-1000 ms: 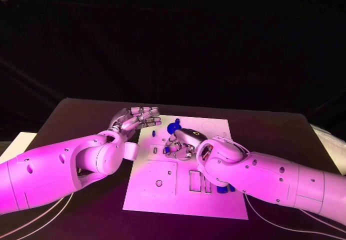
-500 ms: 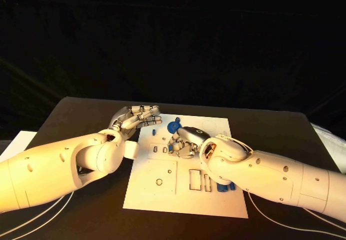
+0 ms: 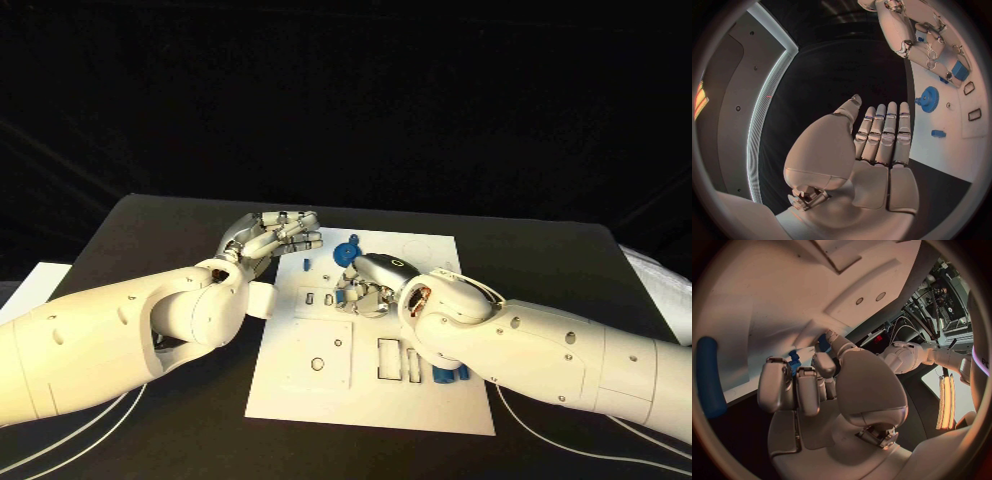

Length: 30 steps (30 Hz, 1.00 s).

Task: Assemble the parts on the task board

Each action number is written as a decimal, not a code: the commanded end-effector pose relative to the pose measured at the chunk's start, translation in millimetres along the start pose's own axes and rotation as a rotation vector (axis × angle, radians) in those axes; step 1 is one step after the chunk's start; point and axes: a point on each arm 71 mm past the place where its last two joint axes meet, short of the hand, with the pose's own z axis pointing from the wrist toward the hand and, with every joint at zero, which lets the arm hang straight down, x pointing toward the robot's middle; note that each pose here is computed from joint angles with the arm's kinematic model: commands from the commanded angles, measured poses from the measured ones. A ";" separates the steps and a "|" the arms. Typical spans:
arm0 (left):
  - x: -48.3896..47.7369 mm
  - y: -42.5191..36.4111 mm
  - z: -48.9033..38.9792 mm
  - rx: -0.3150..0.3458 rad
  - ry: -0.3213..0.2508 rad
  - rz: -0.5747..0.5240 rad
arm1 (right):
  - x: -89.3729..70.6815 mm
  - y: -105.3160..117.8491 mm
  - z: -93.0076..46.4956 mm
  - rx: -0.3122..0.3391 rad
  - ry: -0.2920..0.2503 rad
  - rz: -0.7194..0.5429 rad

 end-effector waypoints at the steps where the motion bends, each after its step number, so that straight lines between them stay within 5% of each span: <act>1: 3.6 -1.3 0.3 0.011 0.026 -0.013 | 9.7 -3.7 -1.2 0.032 0.065 -0.025; 30: 4.2 -0.7 0.9 0.007 0.031 -0.015 | 5.1 -1.7 -1.2 0.013 -0.001 -0.011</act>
